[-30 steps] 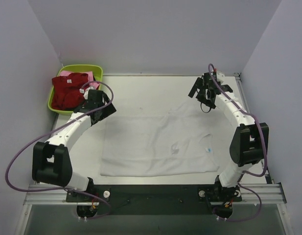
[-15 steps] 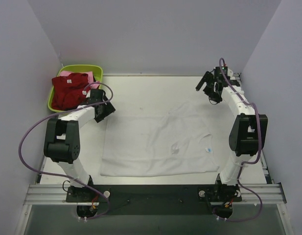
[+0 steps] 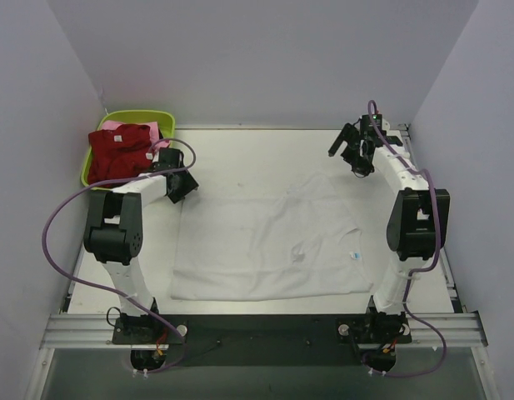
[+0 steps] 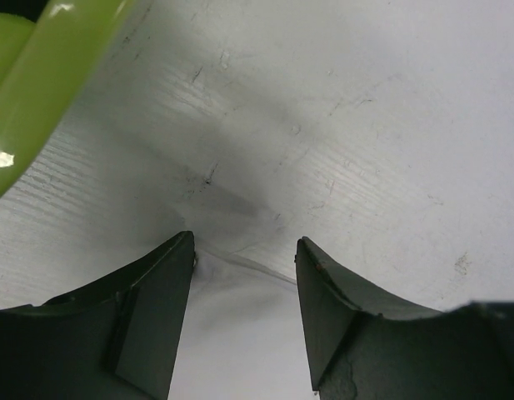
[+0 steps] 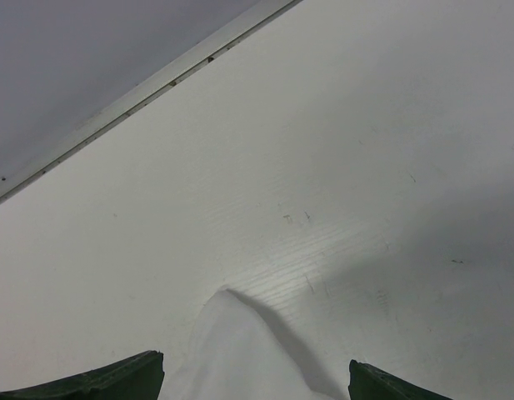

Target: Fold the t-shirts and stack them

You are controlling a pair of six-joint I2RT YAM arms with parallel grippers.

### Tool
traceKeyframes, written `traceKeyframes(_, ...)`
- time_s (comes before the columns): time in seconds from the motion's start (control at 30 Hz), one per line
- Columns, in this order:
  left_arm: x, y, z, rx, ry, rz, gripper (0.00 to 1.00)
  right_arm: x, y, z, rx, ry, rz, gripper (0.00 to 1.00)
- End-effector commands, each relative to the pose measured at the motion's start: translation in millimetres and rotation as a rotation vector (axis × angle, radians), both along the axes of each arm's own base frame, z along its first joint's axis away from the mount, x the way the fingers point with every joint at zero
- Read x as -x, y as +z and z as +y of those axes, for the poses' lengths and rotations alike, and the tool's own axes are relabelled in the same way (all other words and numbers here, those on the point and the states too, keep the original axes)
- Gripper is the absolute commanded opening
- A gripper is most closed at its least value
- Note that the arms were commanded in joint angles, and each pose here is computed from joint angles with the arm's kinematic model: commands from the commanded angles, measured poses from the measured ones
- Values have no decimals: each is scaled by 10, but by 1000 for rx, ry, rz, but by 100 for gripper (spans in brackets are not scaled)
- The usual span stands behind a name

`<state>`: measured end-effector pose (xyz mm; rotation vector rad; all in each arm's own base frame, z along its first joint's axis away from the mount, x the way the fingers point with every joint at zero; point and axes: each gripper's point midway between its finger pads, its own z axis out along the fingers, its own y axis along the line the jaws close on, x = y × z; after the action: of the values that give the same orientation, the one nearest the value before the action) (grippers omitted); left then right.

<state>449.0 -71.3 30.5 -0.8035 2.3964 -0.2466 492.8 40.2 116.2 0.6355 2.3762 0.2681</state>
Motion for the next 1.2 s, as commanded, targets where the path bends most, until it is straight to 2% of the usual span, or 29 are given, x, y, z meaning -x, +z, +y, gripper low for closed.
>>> traceKeyframes(0.0, -136, 199, -15, 2, -1, -47, 60, -96, 96, 56, -14, 8, -31, 92)
traceKeyframes(0.37, 172, 181, 118, -53, 17, 2, 56, -48, 1, 167, -23, 26, -10, 92)
traceKeyframes(0.67, 156, 78, 102, -54, 14, 12, 50, -13, -31, 169, -17, 27, -1, 91)
traceKeyframes(0.83, 86, 23, 85, -52, 11, 20, 35, -8, -52, 149, -9, 25, 3, 92)
traceKeyframes(1.0, 55, -44, 64, -55, -1, 28, 28, -24, -81, 126, -4, 20, 6, 92)
traceKeyframes(1.1, 54, -79, 61, -55, -3, 33, 21, -40, -84, 119, -3, 19, 6, 92)
traceKeyframes(1.13, 55, -86, 61, -55, -3, 35, 17, -44, -100, 116, -2, 18, 9, 91)
traceKeyframes(1.17, 69, -103, 61, -54, -4, 38, 1, -49, -113, 111, 1, 18, 12, 92)
